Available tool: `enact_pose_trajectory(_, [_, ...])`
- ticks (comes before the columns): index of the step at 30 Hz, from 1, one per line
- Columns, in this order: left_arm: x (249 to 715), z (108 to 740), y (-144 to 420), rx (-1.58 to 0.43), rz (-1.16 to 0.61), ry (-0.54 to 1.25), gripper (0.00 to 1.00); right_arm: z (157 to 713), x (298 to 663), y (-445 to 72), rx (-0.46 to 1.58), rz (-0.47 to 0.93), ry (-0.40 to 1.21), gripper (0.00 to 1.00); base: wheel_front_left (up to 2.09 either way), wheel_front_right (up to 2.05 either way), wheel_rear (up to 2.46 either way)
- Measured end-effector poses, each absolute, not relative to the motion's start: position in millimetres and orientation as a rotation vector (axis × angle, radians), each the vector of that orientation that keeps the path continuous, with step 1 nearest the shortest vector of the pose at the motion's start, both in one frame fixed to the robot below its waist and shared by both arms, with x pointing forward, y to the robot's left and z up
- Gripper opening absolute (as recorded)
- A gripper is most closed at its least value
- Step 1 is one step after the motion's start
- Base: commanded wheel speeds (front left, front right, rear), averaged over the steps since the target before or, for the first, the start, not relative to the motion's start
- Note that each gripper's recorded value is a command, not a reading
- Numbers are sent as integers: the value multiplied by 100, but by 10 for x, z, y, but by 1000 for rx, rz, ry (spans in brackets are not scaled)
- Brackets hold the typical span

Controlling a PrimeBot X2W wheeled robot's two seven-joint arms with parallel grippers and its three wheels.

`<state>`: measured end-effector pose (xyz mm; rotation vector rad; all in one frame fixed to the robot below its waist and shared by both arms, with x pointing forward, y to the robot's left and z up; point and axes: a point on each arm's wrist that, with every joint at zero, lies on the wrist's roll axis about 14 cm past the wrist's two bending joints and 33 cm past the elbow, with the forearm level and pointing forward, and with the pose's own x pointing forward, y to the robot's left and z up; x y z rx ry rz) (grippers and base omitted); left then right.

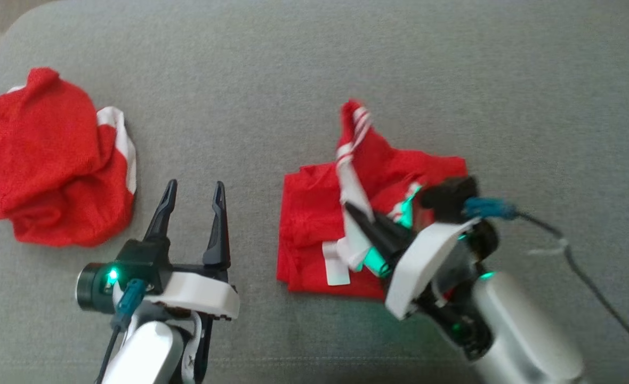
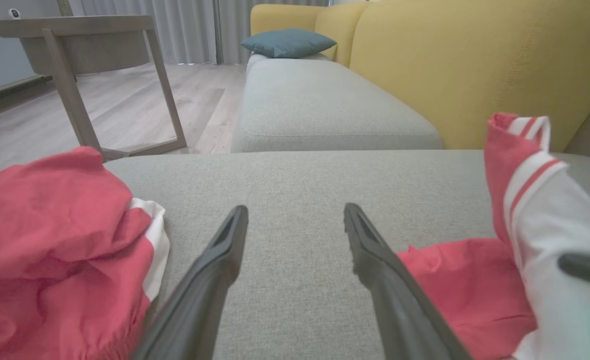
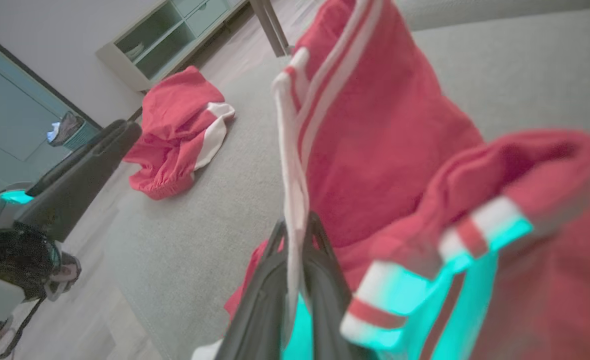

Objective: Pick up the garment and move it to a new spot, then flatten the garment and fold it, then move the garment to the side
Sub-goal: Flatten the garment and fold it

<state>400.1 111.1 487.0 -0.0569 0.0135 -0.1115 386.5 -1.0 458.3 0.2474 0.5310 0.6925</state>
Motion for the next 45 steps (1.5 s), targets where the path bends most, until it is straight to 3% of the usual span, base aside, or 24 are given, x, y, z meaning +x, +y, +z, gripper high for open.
enact_pose_trajectory(6, [4047,4808,1166,-62,-88,29,100,4165,3781,259,311,717,629,0,0,0,0])
enact_pose_trajectory(8, [4048,4773,1177,-60,-85,39,100,4146,3830,275,320,710,618,57,0,0,0])
enact_pose_trajectory(9, [4048,4756,1179,-58,-84,43,100,4147,3853,277,328,707,611,100,0,0,0])
enact_pose_trajectory(13, [4056,4740,1158,-58,-90,47,100,4285,3953,296,359,701,516,100,0,0,0])
enact_pose_trajectory(19, [4061,4766,1110,-59,-106,39,100,4979,4193,283,386,708,176,100,0,0,0])
enact_pose_trajectory(26, [4067,4819,1052,-60,-123,24,100,5320,4441,-599,273,504,-51,100,0,0,0])
enact_pose_trajectory(36, [4072,4878,1065,-47,-125,3,100,5058,4061,-1893,117,147,15,100,0,0,0])
enact_pose_trajectory(45, [4032,4842,1112,-37,-114,16,100,5040,3828,-1958,122,95,51,100,0,0,0])
